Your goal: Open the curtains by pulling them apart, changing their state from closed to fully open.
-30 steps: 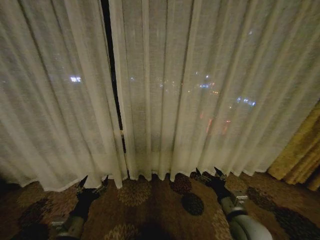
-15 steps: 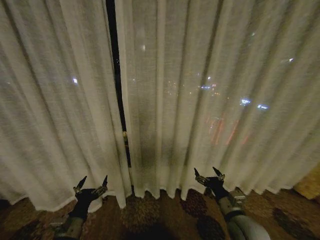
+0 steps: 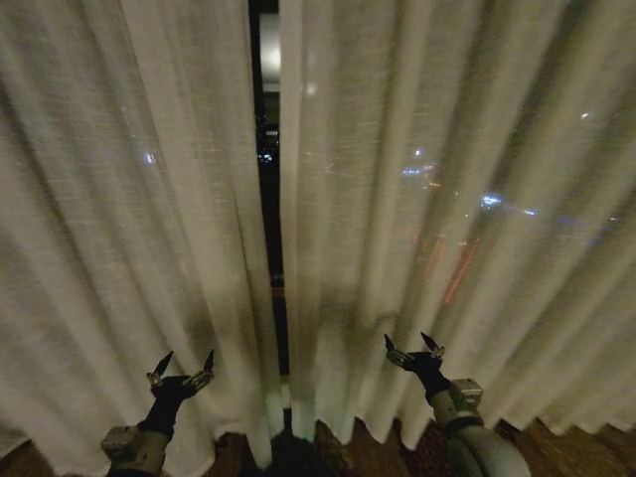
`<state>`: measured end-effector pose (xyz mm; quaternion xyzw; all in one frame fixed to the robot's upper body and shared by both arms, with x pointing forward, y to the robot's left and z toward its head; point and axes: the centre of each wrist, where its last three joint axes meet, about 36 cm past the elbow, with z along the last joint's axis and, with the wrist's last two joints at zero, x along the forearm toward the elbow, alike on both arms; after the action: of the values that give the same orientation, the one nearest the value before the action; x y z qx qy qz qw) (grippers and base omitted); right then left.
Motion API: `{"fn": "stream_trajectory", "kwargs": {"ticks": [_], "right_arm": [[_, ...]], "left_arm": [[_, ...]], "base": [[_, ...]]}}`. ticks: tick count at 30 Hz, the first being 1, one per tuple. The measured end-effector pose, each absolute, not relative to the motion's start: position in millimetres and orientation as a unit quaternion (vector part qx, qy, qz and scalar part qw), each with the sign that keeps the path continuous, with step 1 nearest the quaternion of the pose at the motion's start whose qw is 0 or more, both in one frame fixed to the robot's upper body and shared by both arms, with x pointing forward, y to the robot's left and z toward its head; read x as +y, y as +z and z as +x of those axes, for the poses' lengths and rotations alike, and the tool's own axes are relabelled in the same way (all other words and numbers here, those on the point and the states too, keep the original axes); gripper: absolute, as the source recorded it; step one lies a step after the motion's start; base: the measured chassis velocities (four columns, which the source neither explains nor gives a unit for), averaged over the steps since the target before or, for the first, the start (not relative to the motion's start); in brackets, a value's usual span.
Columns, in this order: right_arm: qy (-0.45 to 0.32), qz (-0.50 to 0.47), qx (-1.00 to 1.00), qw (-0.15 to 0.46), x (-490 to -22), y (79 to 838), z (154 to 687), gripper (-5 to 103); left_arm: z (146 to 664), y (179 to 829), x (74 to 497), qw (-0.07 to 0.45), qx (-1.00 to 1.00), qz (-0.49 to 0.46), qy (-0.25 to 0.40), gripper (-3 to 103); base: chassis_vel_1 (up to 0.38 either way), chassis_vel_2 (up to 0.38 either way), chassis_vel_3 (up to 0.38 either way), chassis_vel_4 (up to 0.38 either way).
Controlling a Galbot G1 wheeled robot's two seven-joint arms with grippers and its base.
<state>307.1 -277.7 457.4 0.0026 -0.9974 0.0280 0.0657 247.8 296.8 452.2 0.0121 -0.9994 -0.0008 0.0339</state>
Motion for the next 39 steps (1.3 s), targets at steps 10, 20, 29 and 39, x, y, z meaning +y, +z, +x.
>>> {"fn": "stream_trajectory", "kwargs": {"ticks": [10,20,29,39], "right_arm": [[0.031,0.000,-0.997,0.074,-280.2,452.0,305.5,100],[0.026,0.016,-0.997,0.074,-270.9,452.5,305.6,100],[0.023,0.029,-0.996,0.078,-263.6,455.8,302.9,100],[0.031,0.035,-0.996,0.082,-265.4,456.7,304.3,100]], "left_arm": [[247.1,447.5,296.9,0.040,-0.999,0.014,0.001,100],[245.7,446.9,298.4,0.042,-0.999,0.017,0.000,100],[245.5,449.3,297.4,0.038,-0.999,0.018,0.001,100],[243.1,452.0,295.5,0.037,-0.999,0.020,0.001,100]], "base": [[-0.097,0.135,0.116,-0.142],[0.015,-0.049,-0.024,0.043],[0.000,0.000,0.000,0.000],[0.000,0.000,0.000,0.000]]}}
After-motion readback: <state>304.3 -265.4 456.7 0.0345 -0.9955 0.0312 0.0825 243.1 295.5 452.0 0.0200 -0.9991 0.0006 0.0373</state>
